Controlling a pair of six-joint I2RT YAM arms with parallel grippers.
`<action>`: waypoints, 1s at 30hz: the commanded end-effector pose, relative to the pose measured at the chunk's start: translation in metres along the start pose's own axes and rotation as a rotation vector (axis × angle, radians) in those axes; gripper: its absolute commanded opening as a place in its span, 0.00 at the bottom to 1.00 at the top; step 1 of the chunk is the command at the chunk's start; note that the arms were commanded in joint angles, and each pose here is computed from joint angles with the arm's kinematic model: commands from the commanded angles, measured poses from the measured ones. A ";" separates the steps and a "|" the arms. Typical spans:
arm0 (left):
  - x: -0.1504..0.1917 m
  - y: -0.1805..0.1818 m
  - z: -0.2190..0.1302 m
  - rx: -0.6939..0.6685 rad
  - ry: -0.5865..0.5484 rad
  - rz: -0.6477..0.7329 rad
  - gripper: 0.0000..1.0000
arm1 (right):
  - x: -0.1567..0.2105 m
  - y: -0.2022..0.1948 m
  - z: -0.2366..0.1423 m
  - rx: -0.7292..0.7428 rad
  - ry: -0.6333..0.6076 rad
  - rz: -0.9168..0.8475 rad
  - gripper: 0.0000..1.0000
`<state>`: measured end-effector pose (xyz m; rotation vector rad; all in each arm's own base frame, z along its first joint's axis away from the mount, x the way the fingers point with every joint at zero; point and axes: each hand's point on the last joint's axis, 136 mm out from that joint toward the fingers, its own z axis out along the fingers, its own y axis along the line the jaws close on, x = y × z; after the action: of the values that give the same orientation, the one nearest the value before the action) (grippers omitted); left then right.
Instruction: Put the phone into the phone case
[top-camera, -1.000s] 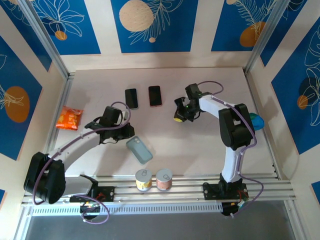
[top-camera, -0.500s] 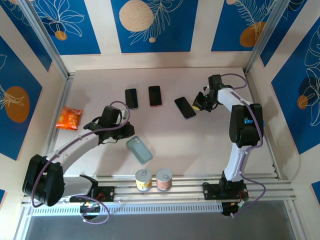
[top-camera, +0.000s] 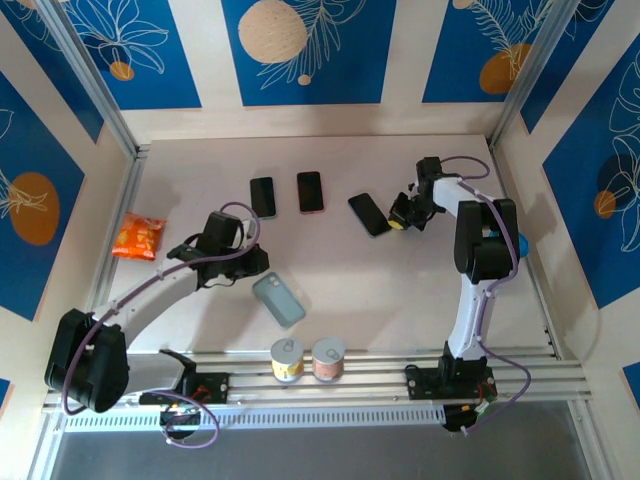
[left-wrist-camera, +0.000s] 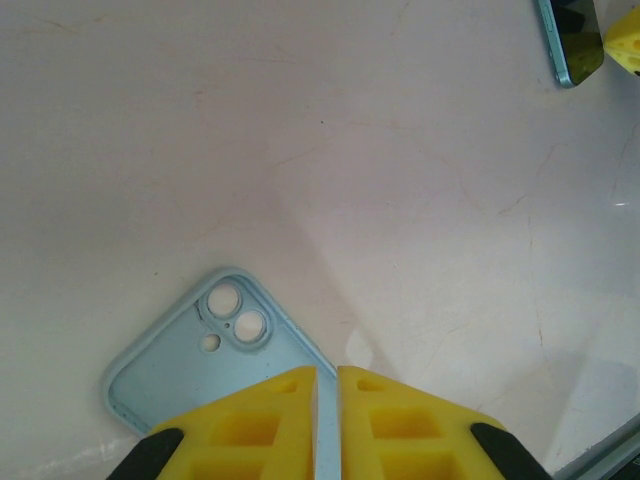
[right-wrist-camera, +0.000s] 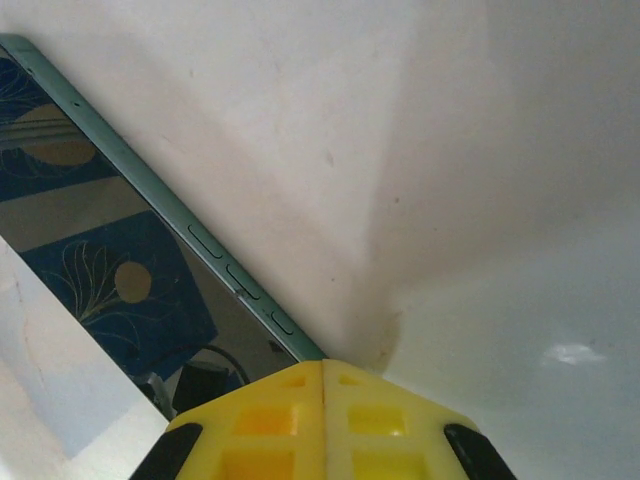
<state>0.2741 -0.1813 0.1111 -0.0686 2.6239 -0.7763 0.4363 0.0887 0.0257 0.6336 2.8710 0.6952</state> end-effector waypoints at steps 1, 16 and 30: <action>0.000 0.004 -0.005 -0.012 -0.011 -0.002 0.14 | 0.003 -0.012 0.008 0.048 0.030 0.004 0.00; -0.001 0.005 -0.006 -0.012 -0.018 0.010 0.14 | 0.069 0.030 0.006 0.070 0.101 -0.113 0.00; 0.003 0.009 -0.012 -0.019 -0.035 0.006 0.14 | 0.113 0.127 0.035 -0.020 0.179 -0.311 0.00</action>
<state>0.2710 -0.1770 0.1190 -0.0645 2.5884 -0.7733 0.3864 0.2383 0.0503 0.1472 2.9994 0.7086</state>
